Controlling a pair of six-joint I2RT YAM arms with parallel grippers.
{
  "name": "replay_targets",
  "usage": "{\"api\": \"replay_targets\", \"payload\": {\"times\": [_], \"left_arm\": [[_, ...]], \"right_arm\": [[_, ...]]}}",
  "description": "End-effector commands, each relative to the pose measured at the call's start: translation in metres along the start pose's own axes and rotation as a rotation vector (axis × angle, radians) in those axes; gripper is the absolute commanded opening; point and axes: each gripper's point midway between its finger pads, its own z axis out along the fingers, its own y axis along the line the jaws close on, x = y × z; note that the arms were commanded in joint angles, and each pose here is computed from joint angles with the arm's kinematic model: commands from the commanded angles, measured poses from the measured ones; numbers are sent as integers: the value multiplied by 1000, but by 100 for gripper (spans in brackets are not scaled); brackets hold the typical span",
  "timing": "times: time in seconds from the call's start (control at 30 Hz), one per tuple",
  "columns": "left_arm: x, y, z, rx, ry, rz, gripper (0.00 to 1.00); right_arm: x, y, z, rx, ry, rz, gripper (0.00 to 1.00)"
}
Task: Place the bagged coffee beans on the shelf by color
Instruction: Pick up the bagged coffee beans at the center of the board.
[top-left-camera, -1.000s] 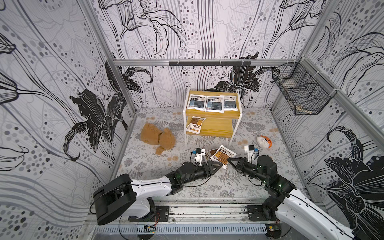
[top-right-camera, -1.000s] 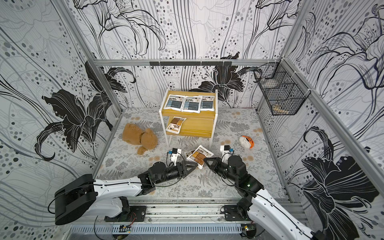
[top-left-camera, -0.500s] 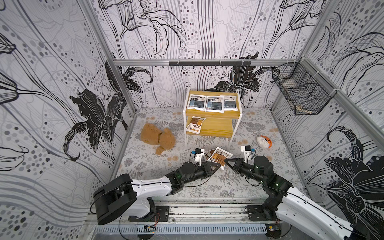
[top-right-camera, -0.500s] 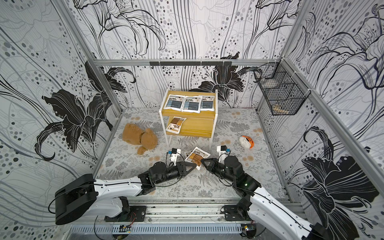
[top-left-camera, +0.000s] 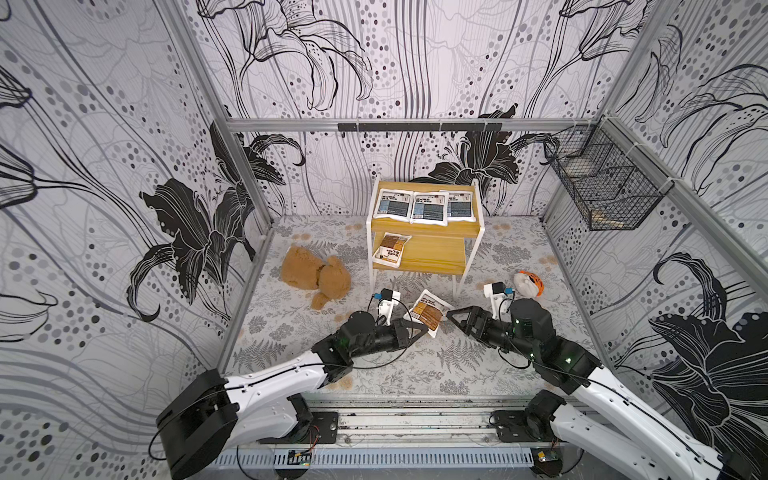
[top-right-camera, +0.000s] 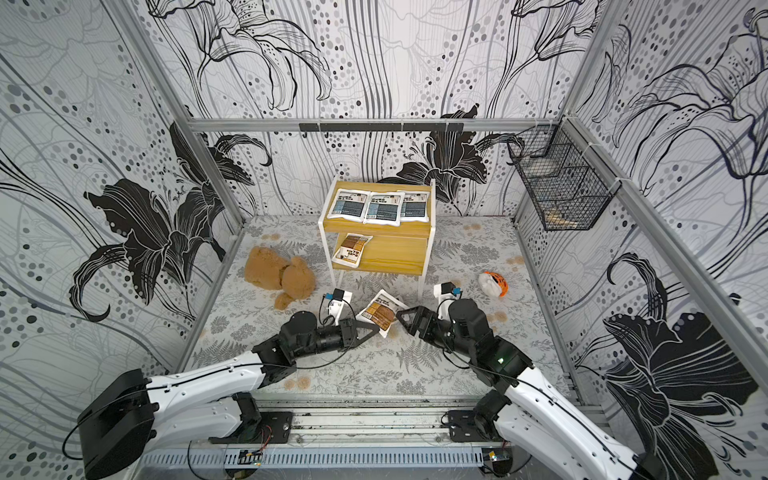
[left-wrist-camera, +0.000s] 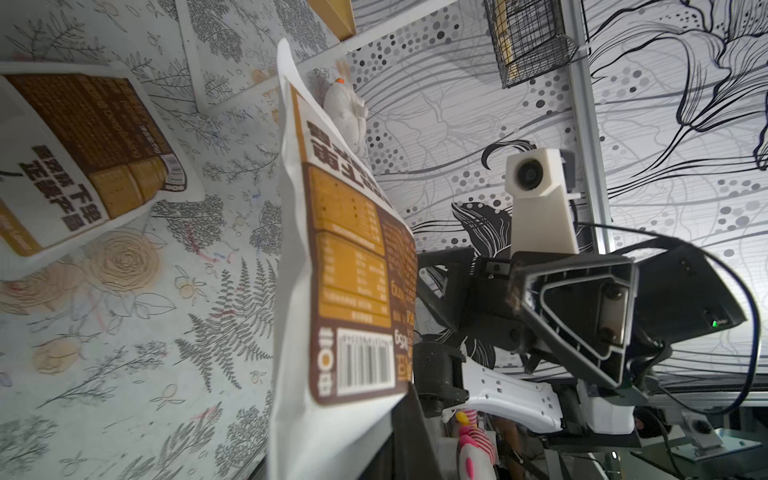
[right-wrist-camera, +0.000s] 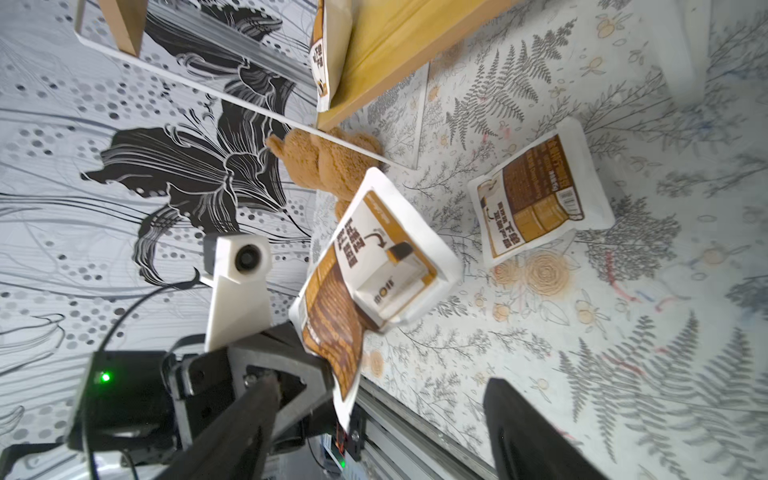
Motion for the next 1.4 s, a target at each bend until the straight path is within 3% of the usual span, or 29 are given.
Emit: {"api": "replay_targets", "payload": {"times": [0.0,0.27,0.53,0.67,0.83,0.93,1.1,1.13,1.23,1.37], "left_arm": [[11,-24,-15,63,154,129,3],[22,-56,-31,178,290,211,3],[24,-61,-33,198,301,222,3],[23,-65,-34,211,298,216,3],[23,-66,-34,216,297,210,3],[23,-66,-35,220,292,208,3],[20,-65,-36,207,271,206,9],[18,-64,-36,195,263,208,21],[11,-55,-35,148,214,191,38],[-5,-41,-39,109,109,126,49]], "right_arm": [[5,-6,-2,29,119,-46,88],[-11,49,4,-188,265,-126,95],[-11,64,8,-280,306,-113,88],[-5,61,10,-300,317,-93,73],[-4,58,11,-296,317,-98,35],[-6,58,10,-290,299,-98,17],[-11,57,7,-276,259,-96,0],[-12,57,7,-272,250,-94,0],[-19,55,7,-257,201,-73,0],[-33,44,5,-203,82,-9,0]]}}
